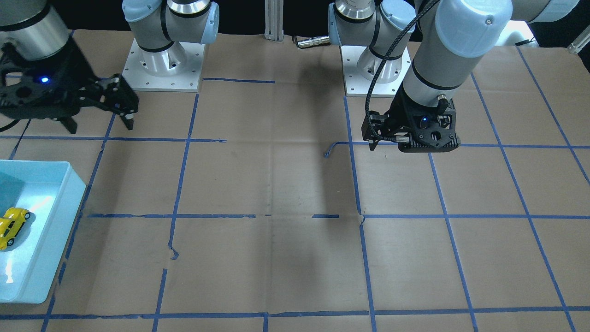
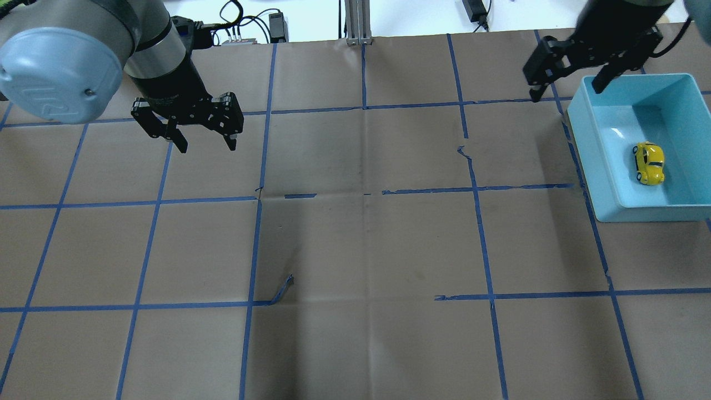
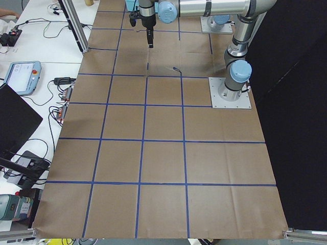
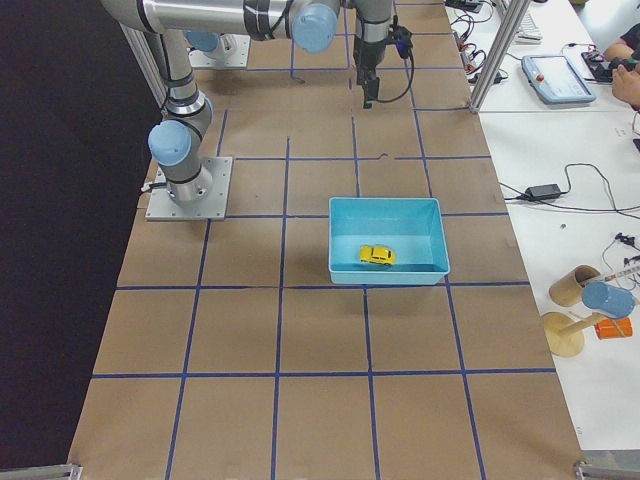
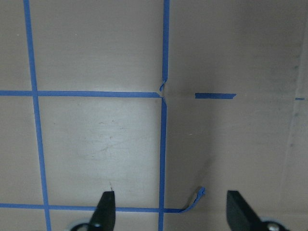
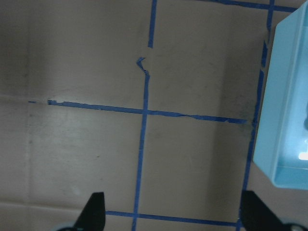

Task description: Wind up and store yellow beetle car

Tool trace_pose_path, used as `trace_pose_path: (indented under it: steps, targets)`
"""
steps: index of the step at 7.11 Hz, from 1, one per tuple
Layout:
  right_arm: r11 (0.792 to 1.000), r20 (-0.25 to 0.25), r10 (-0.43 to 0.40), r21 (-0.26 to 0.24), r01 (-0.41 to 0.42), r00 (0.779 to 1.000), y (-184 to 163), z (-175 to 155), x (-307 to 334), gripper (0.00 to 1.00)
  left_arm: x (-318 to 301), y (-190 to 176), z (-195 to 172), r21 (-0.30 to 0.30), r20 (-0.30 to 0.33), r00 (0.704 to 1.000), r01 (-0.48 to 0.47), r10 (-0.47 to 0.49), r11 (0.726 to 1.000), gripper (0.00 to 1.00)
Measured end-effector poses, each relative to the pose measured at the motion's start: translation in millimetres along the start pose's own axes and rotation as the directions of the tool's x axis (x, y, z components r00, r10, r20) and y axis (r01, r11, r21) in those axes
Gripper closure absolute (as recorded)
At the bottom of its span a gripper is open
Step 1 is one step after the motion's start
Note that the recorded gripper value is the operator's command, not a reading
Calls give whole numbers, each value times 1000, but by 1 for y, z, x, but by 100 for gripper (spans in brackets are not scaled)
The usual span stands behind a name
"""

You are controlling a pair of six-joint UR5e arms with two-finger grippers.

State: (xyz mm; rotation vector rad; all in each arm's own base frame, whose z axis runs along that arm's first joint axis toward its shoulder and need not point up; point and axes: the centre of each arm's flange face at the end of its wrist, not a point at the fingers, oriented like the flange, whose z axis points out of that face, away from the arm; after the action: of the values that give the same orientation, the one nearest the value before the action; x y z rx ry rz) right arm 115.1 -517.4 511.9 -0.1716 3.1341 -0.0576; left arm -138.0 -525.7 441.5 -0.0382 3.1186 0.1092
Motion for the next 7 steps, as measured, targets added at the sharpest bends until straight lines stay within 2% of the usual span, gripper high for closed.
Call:
trace_pose_path:
  steps: [2, 7]
  targets:
    - [1000, 1, 12, -5, -12, 1000, 16, -3, -53, 0, 0, 0, 0, -1, 0, 1000, 0, 0, 1000, 17]
    - [999, 3, 41, 0, -41, 999, 25, -4, -61, 0, 0, 0, 2, -5, -3, 1000, 0, 0, 1000, 17]
